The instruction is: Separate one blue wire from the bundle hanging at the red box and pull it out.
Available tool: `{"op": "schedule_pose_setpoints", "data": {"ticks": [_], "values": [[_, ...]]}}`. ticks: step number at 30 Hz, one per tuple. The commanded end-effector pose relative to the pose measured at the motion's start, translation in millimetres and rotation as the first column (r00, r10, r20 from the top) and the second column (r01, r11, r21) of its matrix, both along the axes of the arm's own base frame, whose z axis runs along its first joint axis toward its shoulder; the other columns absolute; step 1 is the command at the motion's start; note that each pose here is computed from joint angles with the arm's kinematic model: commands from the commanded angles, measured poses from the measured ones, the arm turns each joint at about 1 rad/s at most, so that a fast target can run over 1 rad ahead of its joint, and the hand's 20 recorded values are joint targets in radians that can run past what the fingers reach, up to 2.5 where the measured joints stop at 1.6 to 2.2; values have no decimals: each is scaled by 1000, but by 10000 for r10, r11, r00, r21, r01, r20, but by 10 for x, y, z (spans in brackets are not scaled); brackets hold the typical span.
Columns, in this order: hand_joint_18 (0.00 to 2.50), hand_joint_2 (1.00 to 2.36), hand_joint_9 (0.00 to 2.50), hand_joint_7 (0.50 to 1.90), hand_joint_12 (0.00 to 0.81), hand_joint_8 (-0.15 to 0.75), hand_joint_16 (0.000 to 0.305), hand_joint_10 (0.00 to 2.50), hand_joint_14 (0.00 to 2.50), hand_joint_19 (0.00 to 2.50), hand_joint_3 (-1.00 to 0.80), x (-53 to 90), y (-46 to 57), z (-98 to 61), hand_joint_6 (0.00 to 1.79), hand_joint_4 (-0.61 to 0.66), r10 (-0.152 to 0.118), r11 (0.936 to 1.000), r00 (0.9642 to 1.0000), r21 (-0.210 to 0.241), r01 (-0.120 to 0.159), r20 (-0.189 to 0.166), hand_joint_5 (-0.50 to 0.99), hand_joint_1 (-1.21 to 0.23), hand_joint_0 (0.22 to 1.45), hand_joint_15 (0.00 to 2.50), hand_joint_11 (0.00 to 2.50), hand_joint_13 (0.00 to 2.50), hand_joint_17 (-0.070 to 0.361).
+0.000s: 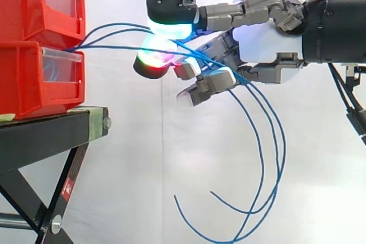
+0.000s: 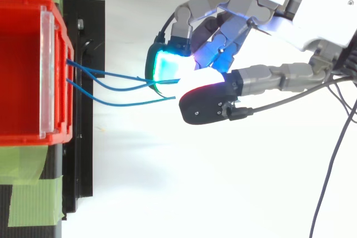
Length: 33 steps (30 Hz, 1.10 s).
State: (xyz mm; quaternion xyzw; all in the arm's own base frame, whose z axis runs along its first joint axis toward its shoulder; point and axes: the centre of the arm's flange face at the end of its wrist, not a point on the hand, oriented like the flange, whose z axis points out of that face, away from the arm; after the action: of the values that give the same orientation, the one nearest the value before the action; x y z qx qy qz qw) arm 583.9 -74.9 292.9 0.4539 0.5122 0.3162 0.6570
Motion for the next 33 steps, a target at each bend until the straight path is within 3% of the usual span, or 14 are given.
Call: {"op": "schedule_pose_setpoints", "data": {"ticks": [1, 7, 14, 28, 33], "values": [[641, 1026, 1074, 1055, 293, 312, 51, 18, 18, 536, -163, 1, 3, 1, 861, 160, 10, 10000, 10000, 0, -10, 3, -223, -830, 653, 1433, 1306, 1444, 115], [635, 1016, 1046, 1041, 296, 307, 51, 18, 18, 528, -315, 1, 3, 1, 865, 159, 10, 10000, 10000, 0, -10, 3, -229, -900, 662, 1413, 1304, 1428, 115], [633, 1000, 1043, 1028, 300, 303, 51, 18, 19, 526, -499, -1, 1, 0, 865, 166, -5, 10000, 10000, -2, 5, -12, -230, -859, 653, 1417, 1297, 1428, 115], [638, 1000, 1082, 1020, 304, 321, 52, 17, 16, 562, -500, 1, 1, 1, 858, 178, -5, 10000, 10000, 1, 5, 3, -225, -621, 585, 1428, 1278, 1455, 117], [646, 1002, 1085, 1022, 294, 321, 51, 18, 17, 557, -483, -5, 0, -7, 857, 182, -5, 10000, 10000, -4, 5, -28, -224, -662, 609, 1422, 1283, 1461, 116]]}}
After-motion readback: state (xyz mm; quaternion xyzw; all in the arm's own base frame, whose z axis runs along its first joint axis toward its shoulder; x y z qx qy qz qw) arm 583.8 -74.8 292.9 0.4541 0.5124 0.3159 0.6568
